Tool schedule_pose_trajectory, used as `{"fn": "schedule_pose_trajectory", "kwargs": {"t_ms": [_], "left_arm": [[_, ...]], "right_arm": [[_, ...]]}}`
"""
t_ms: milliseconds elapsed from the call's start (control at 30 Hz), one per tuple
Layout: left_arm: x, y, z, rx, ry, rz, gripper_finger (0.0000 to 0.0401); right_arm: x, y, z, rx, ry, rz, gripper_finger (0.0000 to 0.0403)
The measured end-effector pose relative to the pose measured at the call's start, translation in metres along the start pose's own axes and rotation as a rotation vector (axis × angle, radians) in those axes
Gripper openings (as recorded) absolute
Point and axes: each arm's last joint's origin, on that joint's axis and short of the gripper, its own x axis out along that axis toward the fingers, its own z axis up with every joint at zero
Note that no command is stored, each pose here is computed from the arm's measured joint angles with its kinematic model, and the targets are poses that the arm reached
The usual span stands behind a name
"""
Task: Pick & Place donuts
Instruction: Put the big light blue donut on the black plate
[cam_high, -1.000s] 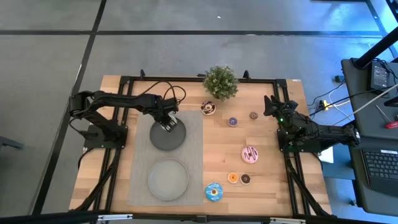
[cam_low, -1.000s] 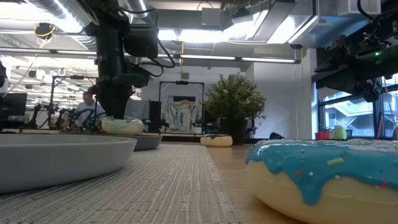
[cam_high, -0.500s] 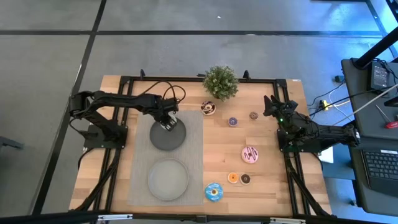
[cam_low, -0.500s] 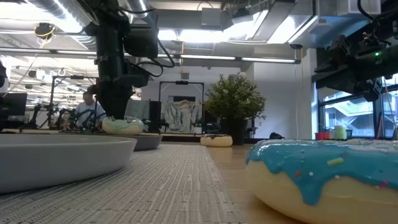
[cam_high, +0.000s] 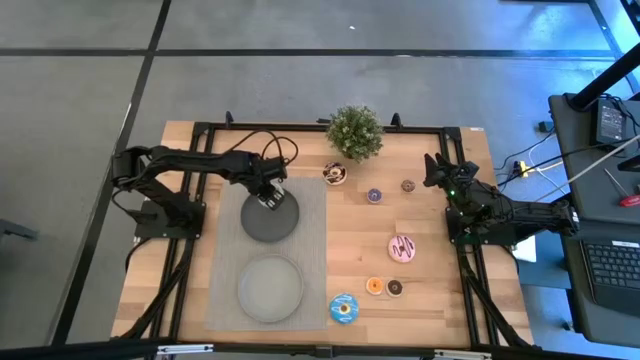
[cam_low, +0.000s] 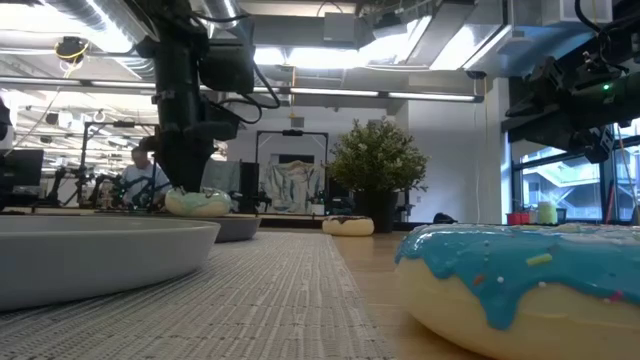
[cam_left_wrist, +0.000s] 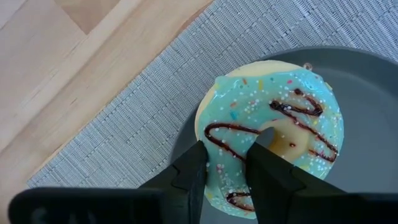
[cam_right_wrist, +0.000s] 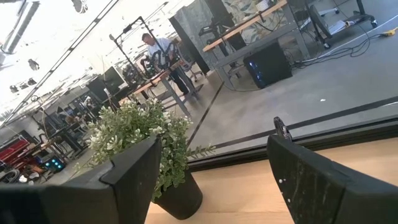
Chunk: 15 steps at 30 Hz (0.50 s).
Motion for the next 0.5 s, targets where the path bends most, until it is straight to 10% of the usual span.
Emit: {"fn": "schedule_pose_trajectory", "kwargs": {"t_ms": [500], "left_arm": [[0.015, -0.002, 0.0, -0.009, 0.047, 0.042, 0.0108]], "right_arm": [[0.0, 0.0, 0.0, 0.001, 0.0, 0.0, 0.0294]]}}
